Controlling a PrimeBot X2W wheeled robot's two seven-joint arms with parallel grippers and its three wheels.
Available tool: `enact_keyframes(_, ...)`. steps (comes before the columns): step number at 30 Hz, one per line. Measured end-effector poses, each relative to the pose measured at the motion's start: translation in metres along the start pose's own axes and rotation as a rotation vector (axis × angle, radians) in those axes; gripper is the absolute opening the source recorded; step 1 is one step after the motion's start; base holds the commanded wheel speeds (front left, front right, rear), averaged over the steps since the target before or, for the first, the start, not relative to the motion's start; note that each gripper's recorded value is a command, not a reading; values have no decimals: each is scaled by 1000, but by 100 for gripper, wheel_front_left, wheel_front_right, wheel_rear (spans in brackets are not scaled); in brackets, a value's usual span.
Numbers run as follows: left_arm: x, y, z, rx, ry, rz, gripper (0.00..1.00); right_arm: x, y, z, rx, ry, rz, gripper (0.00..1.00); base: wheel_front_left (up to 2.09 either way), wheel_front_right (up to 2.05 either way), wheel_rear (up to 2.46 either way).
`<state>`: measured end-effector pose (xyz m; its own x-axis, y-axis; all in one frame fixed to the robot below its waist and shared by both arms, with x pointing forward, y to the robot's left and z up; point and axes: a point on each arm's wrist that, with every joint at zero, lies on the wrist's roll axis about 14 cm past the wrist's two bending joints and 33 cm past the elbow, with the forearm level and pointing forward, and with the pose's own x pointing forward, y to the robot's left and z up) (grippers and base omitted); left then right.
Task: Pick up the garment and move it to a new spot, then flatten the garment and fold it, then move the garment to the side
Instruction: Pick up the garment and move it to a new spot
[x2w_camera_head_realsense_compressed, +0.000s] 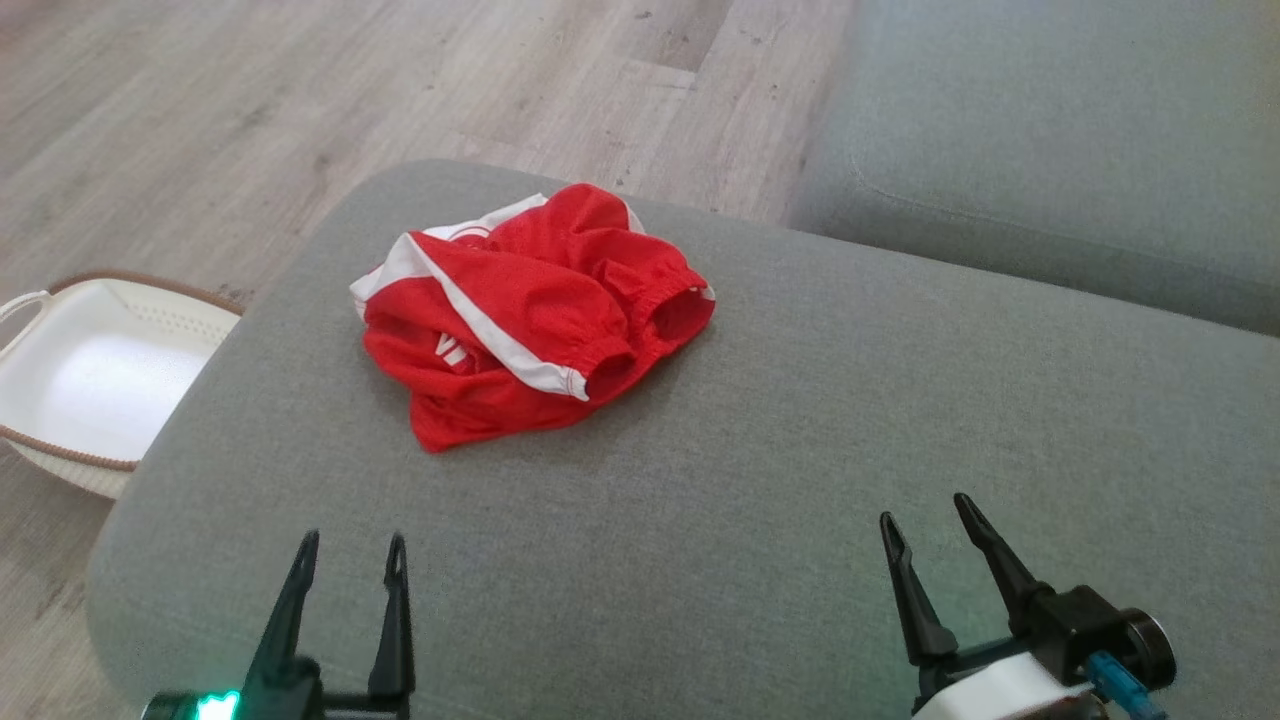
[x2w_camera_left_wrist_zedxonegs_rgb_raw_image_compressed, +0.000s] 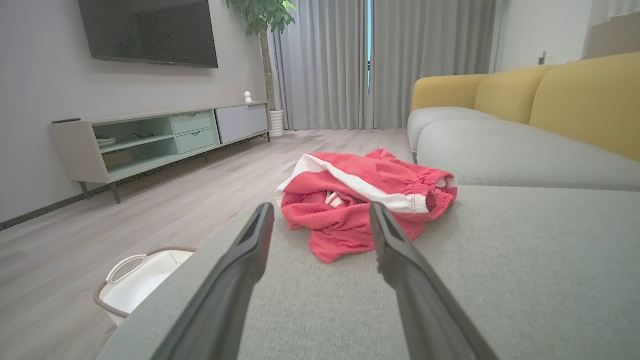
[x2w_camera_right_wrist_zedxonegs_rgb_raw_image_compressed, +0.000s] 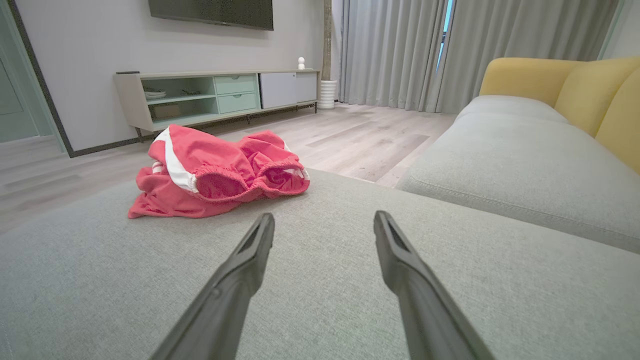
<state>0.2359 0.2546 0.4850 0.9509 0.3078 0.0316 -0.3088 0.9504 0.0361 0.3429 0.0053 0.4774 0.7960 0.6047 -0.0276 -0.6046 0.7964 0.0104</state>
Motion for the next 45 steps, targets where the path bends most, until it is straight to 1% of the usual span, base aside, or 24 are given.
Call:
enact_keyframes(2,7,-6,11,-3,-31,-29,100,-1,-2,-3,-3,9,-6,100,0,0,0)
enact_keyframes(5,28,-20,35,1,-103,-110,100,-1,-9,-10,-10,29,-20,100,0,0,0)
enact_keyframes(10,88,-46,106,37,-296,-242,100,1,-21,-25,-33,67,-40,100,0,0,0)
enact_keyframes(12,116,-62,127,65,-345,-303,100,7,-30,-27,-41,70,-51,100,0,0,0)
enact_keyframes(15,161,-91,143,84,-330,-390,100,17,-50,-32,-63,75,-63,100,0,0,0)
enact_keyframes(18,201,-130,142,101,-239,-499,100,29,-70,-34,-82,67,-72,100,0,0,0)
enact_keyframes(20,226,-154,129,121,-137,-570,100,36,-83,-39,-90,70,-80,100,0,0,0)
enact_keyframes(22,248,-169,110,135,-22,-607,100,42,-95,-45,-92,73,-93,100,0,0,0)
enact_keyframes(25,274,-181,70,155,156,-633,100,50,-110,-52,-81,71,-116,100,0,0,0)
enact_keyframes(27,282,-186,31,176,300,-648,100,54,-118,-59,-72,76,-130,100,0,0,0)
enact_keyframes(31,276,-192,-47,205,577,-671,100,55,-136,-69,-63,86,-172,100,0,0,0)
enact_keyframes(32,276,-192,-47,205,577,-671,100,55,-136,-69,-63,86,-172,100,0,0,0)
enact_keyframes(34,268,-195,-78,208,690,-686,100,52,-144,-74,-54,94,-198,100,0,0,0)
enact_keyframes(37,255,-196,-115,242,832,-707,100,45,-153,-84,-46,122,-228,100,0,0,0)
enact_keyframes(39,255,-195,-125,253,868,-713,100,41,-158,-89,-41,135,-246,100,0,0,0)
enact_keyframes(40,258,-195,-126,268,877,-716,87,40,-159,-89,-40,135,-254,100,0,0,0)
enact_keyframes(41,262,-194,-127,280,880,-716,24,40,-161,-89,-39,133,-260,100,0,0,0)
enact_keyframes(42,265,-195,-126,284,878,-719,0,40,-162,-90,-37,133,-266,100,0,0,0)
enact_keyframes(45,264,-201,-125,270,849,-737,0,39,-162,-88,-33,128,-273,100,0,0,0)
